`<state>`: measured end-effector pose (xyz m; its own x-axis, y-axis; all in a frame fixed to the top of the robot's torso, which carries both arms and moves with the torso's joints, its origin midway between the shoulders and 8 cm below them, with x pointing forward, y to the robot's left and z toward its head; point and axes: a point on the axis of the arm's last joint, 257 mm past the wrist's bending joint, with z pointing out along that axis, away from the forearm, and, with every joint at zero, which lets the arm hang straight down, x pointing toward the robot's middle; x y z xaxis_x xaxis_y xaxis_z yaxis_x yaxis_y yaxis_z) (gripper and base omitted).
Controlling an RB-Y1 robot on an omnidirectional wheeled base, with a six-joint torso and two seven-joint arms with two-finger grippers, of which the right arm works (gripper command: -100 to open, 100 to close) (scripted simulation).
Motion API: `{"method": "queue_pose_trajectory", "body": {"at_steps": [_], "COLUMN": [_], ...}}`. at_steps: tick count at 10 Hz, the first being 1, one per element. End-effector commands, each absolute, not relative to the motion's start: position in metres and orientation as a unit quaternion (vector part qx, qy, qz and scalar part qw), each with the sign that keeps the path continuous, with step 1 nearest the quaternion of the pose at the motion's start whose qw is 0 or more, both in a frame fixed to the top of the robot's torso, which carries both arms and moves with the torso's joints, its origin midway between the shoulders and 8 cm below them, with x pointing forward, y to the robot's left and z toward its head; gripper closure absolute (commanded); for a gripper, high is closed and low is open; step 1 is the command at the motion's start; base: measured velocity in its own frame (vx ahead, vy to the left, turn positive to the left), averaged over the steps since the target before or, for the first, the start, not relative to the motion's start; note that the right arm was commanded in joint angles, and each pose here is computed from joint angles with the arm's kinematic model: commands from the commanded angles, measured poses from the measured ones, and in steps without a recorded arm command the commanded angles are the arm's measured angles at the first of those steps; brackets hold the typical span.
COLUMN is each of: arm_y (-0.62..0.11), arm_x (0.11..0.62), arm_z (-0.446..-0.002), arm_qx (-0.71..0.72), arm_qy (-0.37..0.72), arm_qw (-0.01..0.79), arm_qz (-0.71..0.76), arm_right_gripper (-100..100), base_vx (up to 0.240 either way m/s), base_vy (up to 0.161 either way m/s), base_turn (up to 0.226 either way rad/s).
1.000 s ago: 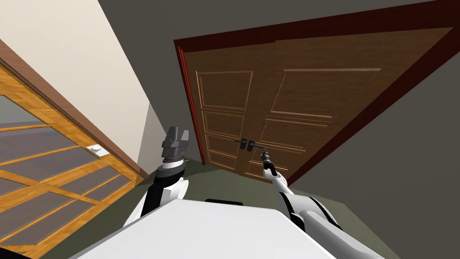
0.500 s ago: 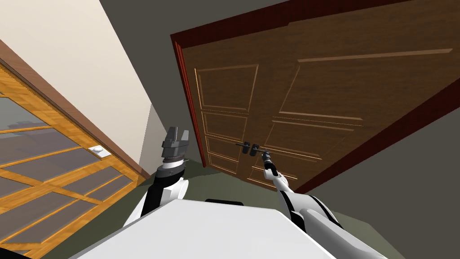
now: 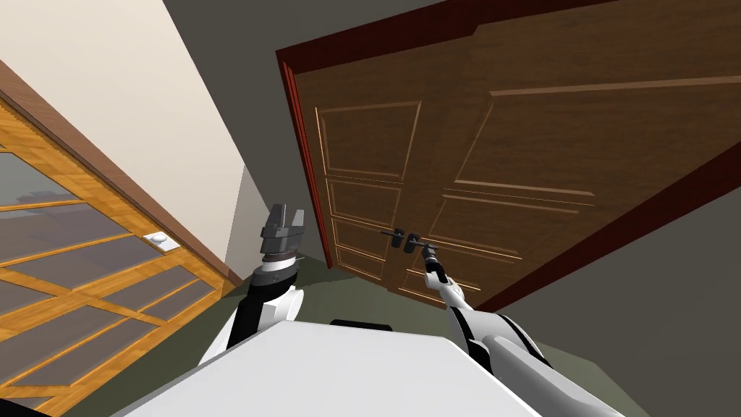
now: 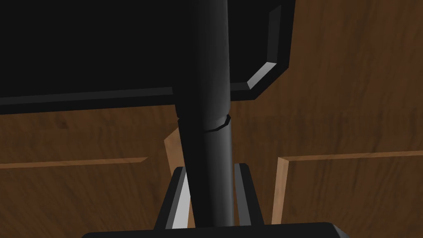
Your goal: Pull the door open
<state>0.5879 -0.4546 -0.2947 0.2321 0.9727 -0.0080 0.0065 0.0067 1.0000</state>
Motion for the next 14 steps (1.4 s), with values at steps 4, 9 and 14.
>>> {"method": "queue_pose_trajectory", "body": {"at_steps": [4,9,14], "arm_y": [-0.461,-0.443,-0.419], "arm_x": [0.583,0.588,0.595], "arm_z": [-0.297,-0.295,-0.293], "arm_qx": [0.554,0.539,0.524], "arm_qy": [0.445,0.461,0.475], "arm_qw": [0.554,0.540,0.524], "arm_qz": [0.433,0.453,0.474], "arm_right_gripper": [100,100,100], "base_vx": [-0.075,-0.197,-0.150], "base_vy": [-0.021,-0.067,-0.083], "base_turn": [0.033,0.125,0.109]}}
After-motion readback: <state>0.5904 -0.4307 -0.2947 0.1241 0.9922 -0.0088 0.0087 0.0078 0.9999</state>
